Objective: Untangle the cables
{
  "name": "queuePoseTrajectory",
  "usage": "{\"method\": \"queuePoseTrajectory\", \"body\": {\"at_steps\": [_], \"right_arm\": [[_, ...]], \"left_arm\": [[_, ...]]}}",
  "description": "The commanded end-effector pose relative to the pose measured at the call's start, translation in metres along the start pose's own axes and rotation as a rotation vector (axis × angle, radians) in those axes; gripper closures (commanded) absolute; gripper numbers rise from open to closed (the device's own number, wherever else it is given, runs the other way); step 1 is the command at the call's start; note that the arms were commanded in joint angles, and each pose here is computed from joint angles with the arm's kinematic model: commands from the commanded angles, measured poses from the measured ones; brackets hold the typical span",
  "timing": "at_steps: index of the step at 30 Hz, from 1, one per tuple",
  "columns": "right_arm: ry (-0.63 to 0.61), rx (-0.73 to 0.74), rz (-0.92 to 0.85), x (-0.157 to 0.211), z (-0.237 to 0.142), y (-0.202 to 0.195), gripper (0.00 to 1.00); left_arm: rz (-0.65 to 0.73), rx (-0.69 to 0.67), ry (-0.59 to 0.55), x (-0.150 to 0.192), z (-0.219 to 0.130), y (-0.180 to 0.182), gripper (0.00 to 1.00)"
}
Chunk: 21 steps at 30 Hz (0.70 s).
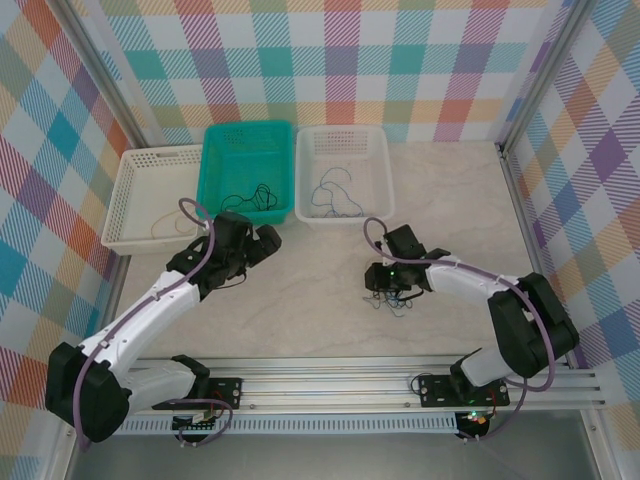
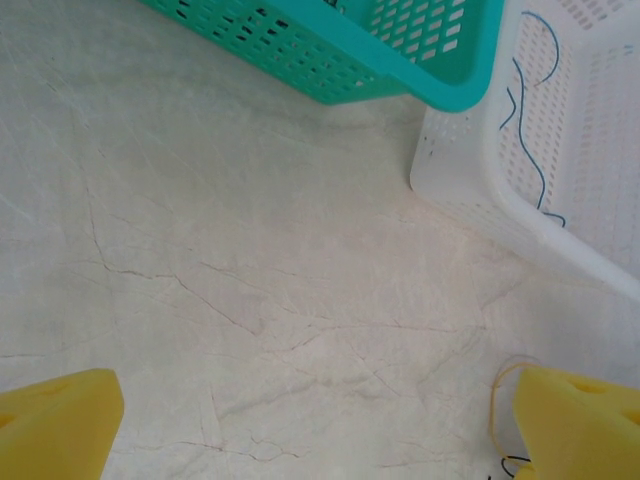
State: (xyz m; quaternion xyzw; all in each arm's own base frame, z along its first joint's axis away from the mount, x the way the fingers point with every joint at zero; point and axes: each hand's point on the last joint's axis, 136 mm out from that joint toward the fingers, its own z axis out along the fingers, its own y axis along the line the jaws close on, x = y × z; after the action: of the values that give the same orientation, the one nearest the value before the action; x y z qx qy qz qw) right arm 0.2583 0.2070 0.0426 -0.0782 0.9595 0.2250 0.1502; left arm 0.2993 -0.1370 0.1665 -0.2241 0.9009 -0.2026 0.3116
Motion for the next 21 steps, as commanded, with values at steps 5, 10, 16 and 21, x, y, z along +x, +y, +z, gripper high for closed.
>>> {"method": "queuePoseTrajectory", "body": {"at_steps": [5, 10, 16, 21], "right_arm": [[0.011, -0.233, -0.256, -0.005, 0.007, 0.079, 0.73], [0.066, -0.297, -0.403, 0.009, 0.015, 0.112, 0.64], [-0.050, -0.280, -0.416, 0.000, -0.003, 0.117, 0.49], [-0.236, -0.089, -0.262, -0.023, -0.032, 0.080, 0.28]], "left_arm": [[0.132, 0.174, 0.062, 0.013, 0.010, -0.035, 0.00], [0.153, 0.185, 0.107, 0.023, 0.019, -0.035, 0.00], [0.167, 0.181, 0.145, 0.033, 0.021, -0.031, 0.00], [0.182, 0.139, 0.176, 0.045, 0.022, -0.024, 0.00]]}}
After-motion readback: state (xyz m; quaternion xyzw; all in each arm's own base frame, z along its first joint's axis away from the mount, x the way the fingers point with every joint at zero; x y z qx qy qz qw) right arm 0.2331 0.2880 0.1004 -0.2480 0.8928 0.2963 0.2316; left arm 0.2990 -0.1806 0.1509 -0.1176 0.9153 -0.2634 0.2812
